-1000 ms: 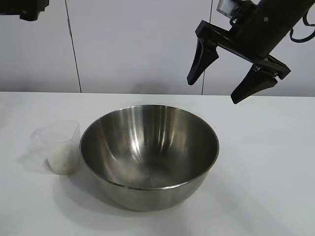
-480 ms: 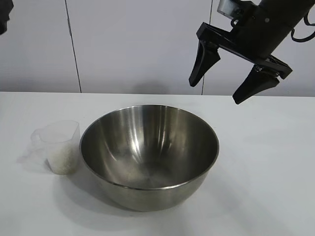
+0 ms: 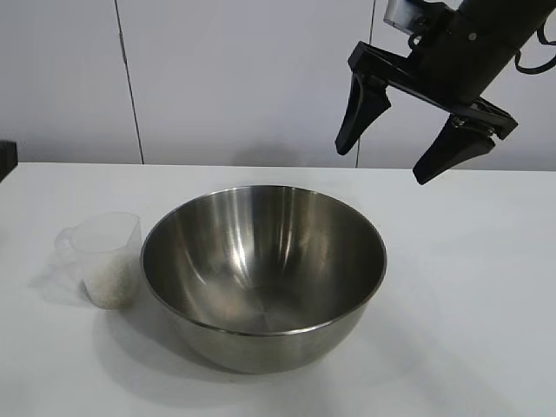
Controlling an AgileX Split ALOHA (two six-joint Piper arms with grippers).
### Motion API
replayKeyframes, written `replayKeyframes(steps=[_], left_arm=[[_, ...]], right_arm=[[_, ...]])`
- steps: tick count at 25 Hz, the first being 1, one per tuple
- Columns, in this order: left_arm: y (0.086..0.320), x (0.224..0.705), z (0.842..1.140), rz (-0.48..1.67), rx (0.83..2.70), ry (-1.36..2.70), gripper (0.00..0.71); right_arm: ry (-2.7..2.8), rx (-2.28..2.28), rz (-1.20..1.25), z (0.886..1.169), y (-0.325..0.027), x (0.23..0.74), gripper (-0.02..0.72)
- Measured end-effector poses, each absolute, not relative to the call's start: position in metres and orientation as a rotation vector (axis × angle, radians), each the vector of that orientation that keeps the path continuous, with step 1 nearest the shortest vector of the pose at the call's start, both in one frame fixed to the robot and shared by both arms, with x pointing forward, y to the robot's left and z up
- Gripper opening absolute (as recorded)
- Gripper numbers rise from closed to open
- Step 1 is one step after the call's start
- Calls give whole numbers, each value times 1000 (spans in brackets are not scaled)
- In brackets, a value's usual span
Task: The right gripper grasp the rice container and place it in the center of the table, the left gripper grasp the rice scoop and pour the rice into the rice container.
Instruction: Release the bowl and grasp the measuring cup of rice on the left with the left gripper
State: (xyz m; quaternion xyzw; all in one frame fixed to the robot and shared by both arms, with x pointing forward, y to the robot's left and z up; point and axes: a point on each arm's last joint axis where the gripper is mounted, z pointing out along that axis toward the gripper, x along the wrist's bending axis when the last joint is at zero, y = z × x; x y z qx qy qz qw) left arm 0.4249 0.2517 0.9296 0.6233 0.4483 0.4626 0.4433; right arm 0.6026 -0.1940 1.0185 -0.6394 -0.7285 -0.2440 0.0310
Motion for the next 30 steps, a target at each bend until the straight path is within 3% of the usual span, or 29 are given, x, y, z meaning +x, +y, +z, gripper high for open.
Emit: replayKeyframes(steps=[6,14,21,30], left_arm=[[249,422,904,1091,1711,1115,649],[242,424,875,995,1897,1083,577],[235,441,859,971,1932,1086,571],[229,458,859,994,1894,1067,570]], right_arm=[[-2248,-1969,-750,1018,-194,603,641],[-2253,-1969,-748,1018,-194,603,641],[-2255,-1968,-748,1018,-195,603,641],[-2258,-1968,-746,1018,-195,603,641]])
